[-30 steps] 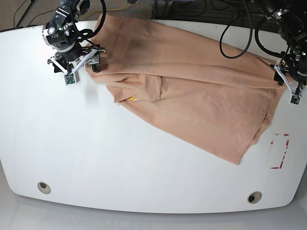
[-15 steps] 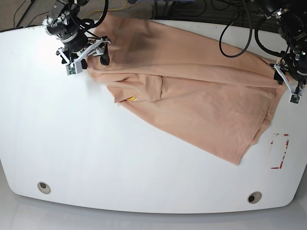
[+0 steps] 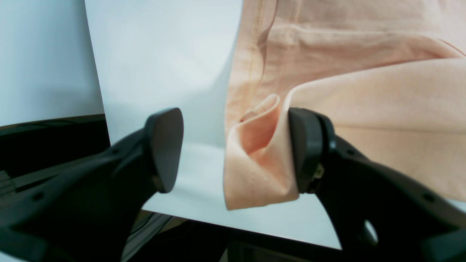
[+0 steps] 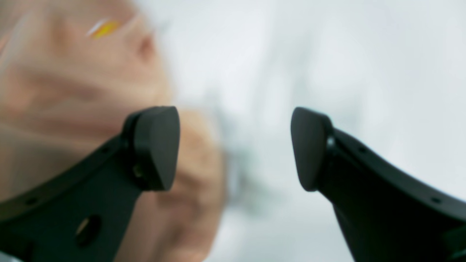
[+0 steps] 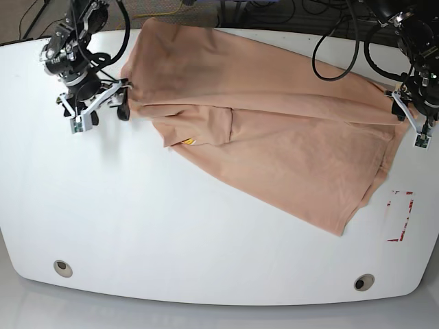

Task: Layout the t-shirt on the table in an organized manner, then fold the t-shirt properly
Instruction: 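Regrasp the shirt edge with the right gripper and pull it outward, then regrasp the shirt corner with the left gripper and tug it taut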

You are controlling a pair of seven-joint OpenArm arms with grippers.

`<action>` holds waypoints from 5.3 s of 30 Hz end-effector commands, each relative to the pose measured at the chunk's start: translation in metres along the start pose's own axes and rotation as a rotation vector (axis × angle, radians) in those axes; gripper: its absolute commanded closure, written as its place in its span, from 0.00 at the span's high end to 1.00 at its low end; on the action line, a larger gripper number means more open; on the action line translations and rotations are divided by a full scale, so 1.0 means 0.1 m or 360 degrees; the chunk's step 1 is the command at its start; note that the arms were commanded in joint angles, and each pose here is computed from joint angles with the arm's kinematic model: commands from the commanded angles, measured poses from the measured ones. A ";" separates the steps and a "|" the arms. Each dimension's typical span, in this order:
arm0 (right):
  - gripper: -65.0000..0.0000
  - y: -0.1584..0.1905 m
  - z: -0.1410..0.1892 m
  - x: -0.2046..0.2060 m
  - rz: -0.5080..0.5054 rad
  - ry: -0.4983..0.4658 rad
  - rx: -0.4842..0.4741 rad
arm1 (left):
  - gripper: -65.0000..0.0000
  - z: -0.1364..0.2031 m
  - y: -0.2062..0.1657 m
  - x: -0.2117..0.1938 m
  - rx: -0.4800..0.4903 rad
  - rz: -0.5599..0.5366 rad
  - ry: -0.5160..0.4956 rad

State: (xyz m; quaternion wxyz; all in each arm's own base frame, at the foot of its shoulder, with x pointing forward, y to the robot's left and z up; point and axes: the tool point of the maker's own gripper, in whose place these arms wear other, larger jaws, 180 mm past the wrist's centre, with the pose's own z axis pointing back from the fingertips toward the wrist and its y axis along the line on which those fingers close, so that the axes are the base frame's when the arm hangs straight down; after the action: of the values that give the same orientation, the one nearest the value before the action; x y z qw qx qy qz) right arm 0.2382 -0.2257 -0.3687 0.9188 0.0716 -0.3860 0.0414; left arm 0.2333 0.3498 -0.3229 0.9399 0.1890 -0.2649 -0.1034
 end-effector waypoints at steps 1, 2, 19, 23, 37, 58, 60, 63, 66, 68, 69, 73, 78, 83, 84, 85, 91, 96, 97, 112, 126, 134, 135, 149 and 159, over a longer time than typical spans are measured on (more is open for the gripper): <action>0.71 -0.11 -0.04 0.03 0.0001 -0.0004 0.0004 | 0.59 0.04 0.04 0.13 0.0025 -0.0035 -0.0058; 0.71 -0.14 -0.06 0.02 -0.0007 0.0005 0.0007 | 0.59 0.03 0.02 0.14 0.0019 -0.0043 -0.0060; 0.71 0.17 0.02 -0.05 -0.0102 -0.0005 0.0223 | 0.59 0.03 0.01 0.15 0.0011 -0.0053 -0.0064; 0.71 0.22 0.04 -0.07 -0.0115 0.0000 0.0250 | 0.59 0.03 0.01 0.15 0.0011 -0.0053 -0.0064; 0.71 0.23 -0.06 -0.31 -0.0225 0.0088 0.0282 | 0.59 0.03 0.00 0.15 0.0009 -0.0051 -0.0064; 0.43 0.36 -0.13 -0.38 -0.0236 0.0122 0.0341 | 0.59 0.03 0.01 0.16 0.0012 -0.0056 -0.0066; 0.38 0.42 -0.14 -0.37 -0.0213 0.0130 0.0370 | 0.59 0.03 0.01 0.16 0.0012 -0.0056 -0.0066; 0.33 0.52 -0.17 -0.37 -0.0200 0.0139 0.0409 | 0.59 0.03 0.01 0.16 0.0010 -0.0054 -0.0066; 0.30 0.59 -0.18 -0.39 -0.0189 0.0154 0.0439 | 0.59 0.03 0.01 0.16 0.0010 -0.0054 -0.0066; 0.29 0.63 -0.19 -0.40 -0.0181 0.0161 0.0456 | 0.59 0.03 0.01 0.16 0.0010 -0.0054 -0.0066; 0.26 0.65 -0.19 -0.41 -0.0180 0.0164 0.0464 | 0.59 0.03 0.01 0.16 0.0010 -0.0054 -0.0066; 0.11 0.65 -0.19 -0.41 -0.0180 0.0164 0.0464 | 0.59 0.03 0.01 0.16 0.0012 -0.0052 -0.0066; 0.00 0.64 -0.18 -0.40 -0.0171 0.0159 0.0455 | 0.56 0.03 0.01 0.15 0.0013 -0.0050 -0.0065; 0.00 0.59 -0.12 -0.28 -0.0117 0.0116 0.0425 | 0.28 0.03 0.02 0.15 0.0015 -0.0048 -0.0065; 0.00 0.56 -0.09 -0.23 -0.0104 0.0093 0.0405 | 0.22 0.03 0.02 0.15 0.0015 -0.0048 -0.0065; 0.00 0.53 -0.07 -0.19 -0.0093 0.0078 0.0388 | 0.18 0.03 0.02 0.15 0.0015 -0.0048 -0.0065; 0.00 0.48 0.08 0.05 0.0011 0.0002 0.0318 | 0.00 0.03 0.02 0.16 0.0015 -0.0054 -0.0064; 0.00 0.50 0.14 0.18 0.0065 -0.0049 0.0307 | 0.00 0.03 0.01 0.16 0.0014 -0.0056 -0.0065; 0.00 0.50 0.15 0.19 0.0071 -0.0056 0.0305 | 0.00 0.03 0.01 0.16 0.0014 -0.0056 -0.0068; 0.00 0.16 0.24 0.56 0.0190 -0.0163 0.0170 | 0.00 0.04 0.07 0.26 0.0035 -0.0029 -0.0103; 0.00 0.04 0.28 0.74 0.0256 -0.0207 0.0124 | 0.62 0.03 0.03 0.09 0.0021 0.0124 -0.0075; 0.00 0.11 0.25 0.70 0.0216 -0.0213 0.0149 | 0.69 -0.01 -0.20 -0.04 -0.0075 0.0199 0.0019; 0.00 0.12 0.25 0.70 0.0211 -0.0214 0.0151 | 0.69 -0.01 -0.22 -0.05 -0.0086 0.0203 0.0020; 0.00 0.13 0.24 0.68 0.0207 -0.0207 0.0156 | 0.69 -0.11 -0.59 -0.34 -0.0319 0.0267 0.0089; 0.00 0.13 0.24 0.68 0.0207 -0.0207 0.0156 | 0.69 -0.15 -0.82 -0.44 -0.0499 0.0264 0.0101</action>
State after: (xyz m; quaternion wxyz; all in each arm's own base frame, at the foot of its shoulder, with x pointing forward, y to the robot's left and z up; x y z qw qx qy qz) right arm 0.2599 -0.2143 -0.3163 0.8951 0.0977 -0.4213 0.1081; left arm 0.1882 0.2920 -0.3950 0.9748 0.0201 -0.2173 -0.0464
